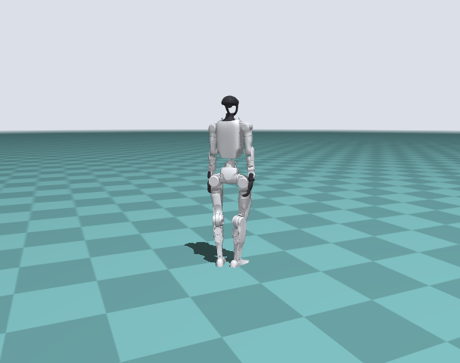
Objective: In place motions
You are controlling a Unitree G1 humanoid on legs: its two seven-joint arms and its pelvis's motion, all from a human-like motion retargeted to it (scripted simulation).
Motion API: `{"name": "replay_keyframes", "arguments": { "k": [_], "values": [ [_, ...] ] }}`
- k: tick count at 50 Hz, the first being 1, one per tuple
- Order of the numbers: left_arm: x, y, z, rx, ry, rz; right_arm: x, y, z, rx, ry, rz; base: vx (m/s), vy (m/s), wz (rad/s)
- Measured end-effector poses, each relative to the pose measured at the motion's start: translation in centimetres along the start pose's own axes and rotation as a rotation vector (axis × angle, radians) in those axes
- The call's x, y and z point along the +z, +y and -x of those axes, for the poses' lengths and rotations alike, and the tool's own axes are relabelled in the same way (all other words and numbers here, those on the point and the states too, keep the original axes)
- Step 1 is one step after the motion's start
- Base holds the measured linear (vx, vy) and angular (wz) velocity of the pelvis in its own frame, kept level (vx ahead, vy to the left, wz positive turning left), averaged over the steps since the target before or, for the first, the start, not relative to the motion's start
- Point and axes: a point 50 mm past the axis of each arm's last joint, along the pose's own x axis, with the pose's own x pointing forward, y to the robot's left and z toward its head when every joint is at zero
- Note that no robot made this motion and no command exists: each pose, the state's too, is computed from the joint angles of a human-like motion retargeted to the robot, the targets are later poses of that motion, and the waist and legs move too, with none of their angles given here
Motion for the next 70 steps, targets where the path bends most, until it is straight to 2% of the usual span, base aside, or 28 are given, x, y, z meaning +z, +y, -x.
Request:
{"name": "replay_keyframes", "arguments": {
  "k": [70],
  "values": [
    [-0.63,-0.31,-0.1,-0.022,0.006,0.06,-0.22,-0.22,0.05,-0.003,0.017,0.028,0.0,0.0,0.0]
  ]
}}
